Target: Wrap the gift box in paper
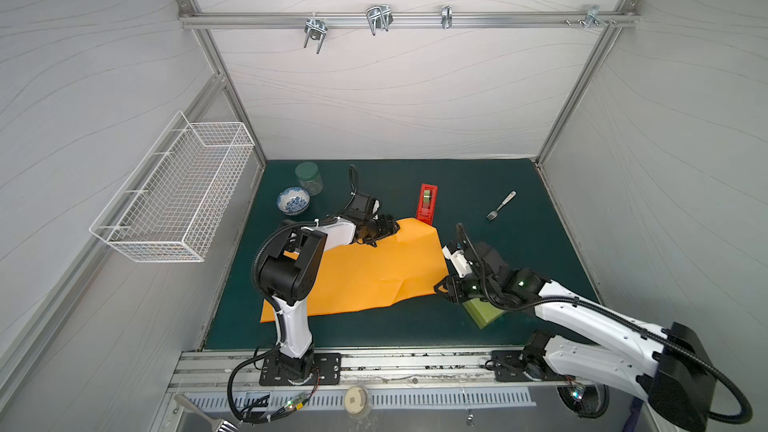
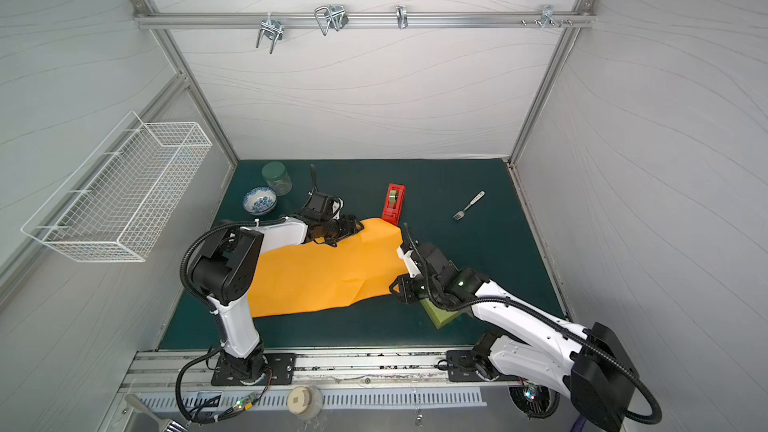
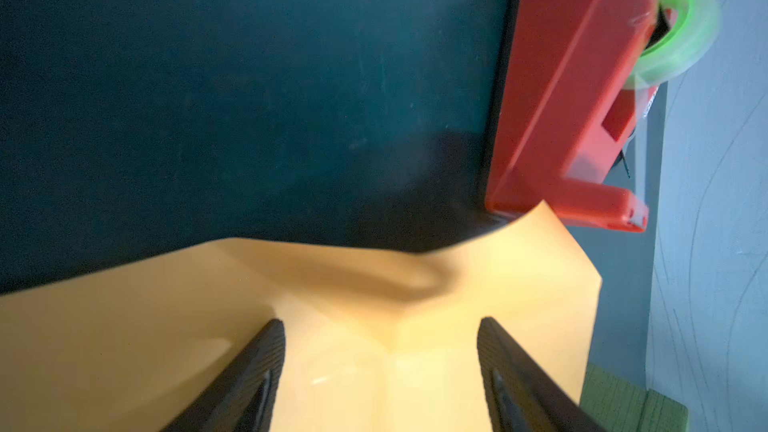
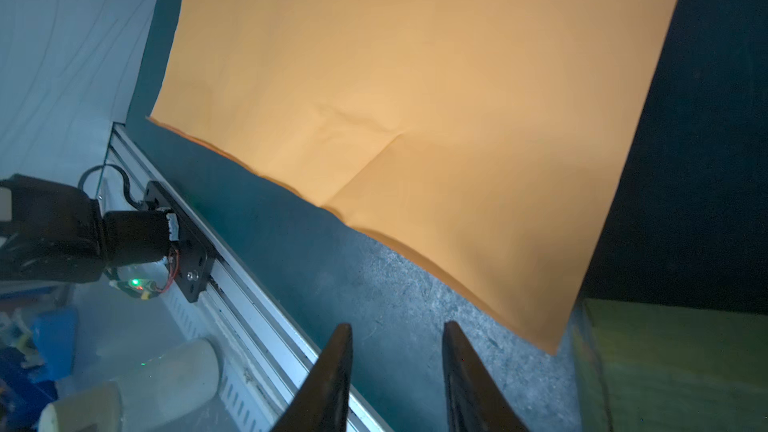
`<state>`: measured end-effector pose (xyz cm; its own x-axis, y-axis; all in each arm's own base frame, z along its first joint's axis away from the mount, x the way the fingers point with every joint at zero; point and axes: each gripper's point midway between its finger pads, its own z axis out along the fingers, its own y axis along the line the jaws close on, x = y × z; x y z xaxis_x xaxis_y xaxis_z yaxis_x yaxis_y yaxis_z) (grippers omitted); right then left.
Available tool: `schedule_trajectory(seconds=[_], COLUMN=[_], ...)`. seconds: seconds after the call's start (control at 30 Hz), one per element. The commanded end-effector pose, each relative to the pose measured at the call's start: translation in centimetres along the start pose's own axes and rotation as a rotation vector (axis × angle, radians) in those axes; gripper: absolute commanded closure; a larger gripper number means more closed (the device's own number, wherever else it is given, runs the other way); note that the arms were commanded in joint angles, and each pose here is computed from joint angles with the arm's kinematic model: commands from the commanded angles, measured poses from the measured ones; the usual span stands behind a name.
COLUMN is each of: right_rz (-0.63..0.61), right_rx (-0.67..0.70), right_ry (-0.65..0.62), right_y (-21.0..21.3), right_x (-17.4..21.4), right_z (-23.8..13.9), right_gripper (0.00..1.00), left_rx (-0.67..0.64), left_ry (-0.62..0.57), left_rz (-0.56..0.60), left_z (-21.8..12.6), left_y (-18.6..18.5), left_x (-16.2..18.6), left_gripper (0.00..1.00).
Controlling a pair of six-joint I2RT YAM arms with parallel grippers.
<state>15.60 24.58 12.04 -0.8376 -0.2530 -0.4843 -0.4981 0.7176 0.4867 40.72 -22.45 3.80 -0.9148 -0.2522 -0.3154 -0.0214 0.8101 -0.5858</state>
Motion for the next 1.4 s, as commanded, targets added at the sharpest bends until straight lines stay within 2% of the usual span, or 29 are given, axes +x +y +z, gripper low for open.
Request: schedule_trajectory(seconds=[0.0,0.17,0.3,0.4,0.5,0.6,0.67,0.8,0.9,1.03,1.17,1.27,1.37], right_rz=[-0.059,-0.012,0.085,0.114,0.108,0.128,0.157,0.191,0.255,0.372,0.432,0.459,0.48], right_rx=[0.073,0.158,0.165,0.18,0.206,0.23,0.221,0.224,0.264,0.284,0.31,0.319,0.345], right_ry=[0.059,-0.008,-0.068,-0.086,-0.093,-0.105,-0.12,-0.158,-0.174,-0.215,-0.237,-0.223,-0.191], right_y=[-1.0,-3.5,-5.7,-6.7,-7.3,-8.6,-9.2,-10.2,-12.0,-14.8,-16.3,-16.5,-17.0], right_x=[0.3,-2.2,-4.1,-4.8,-5.5,-6.4,-7.0,-8.1,-8.5,-8.7,-8.0,-6.9,-5.4], right_z=[-1.4,-4.2,-5.5,-5.7,-5.6,-5.5,-5.7,-6.0,-6.3,-7.3,-8.0,-8.0,-7.8], right_gripper=[0.53,0.39,0.26,0.24,0.24,0.23,0.23,0.23,0.23,0.22,0.18,0.1,0.06], left_rx=[-0.032,-0.038,-0.05,-0.009,0.069,0.126,0.119,0.078,0.059,0.033,0.058,0.107,0.209], left_ry=[0.034,-0.02,-0.027,-0.028,-0.027,0.01,0.034,0.102,0.137,0.17,0.18,0.162,0.119], left_rz=[0.037,0.058,0.042,0.027,0.061,0.139,0.18,0.214,0.225,0.238,0.232,0.247,0.256], left_z=[0.3,-2.4,-4.1,-5.5,-6.2,-5.3,-4.1,-2.1,-2.0,-3.1,-4.8,-6.5,-8.4], left_y=[0.1,-0.2,1.1,1.0,-1.6,-5.3,-6.2,-5.8,-5.0,-3.6,-3.6,-5.5,-9.6], left_x=[0.2,0.3,2.7,4.4,6.3,8.8,10.1,12.6,14.6,17.5,19.1,18.9,18.3], left_gripper=[0.25,0.25,0.25,0.25,0.26,0.28,0.3,0.37,0.4,0.42,0.45,0.45,0.41])
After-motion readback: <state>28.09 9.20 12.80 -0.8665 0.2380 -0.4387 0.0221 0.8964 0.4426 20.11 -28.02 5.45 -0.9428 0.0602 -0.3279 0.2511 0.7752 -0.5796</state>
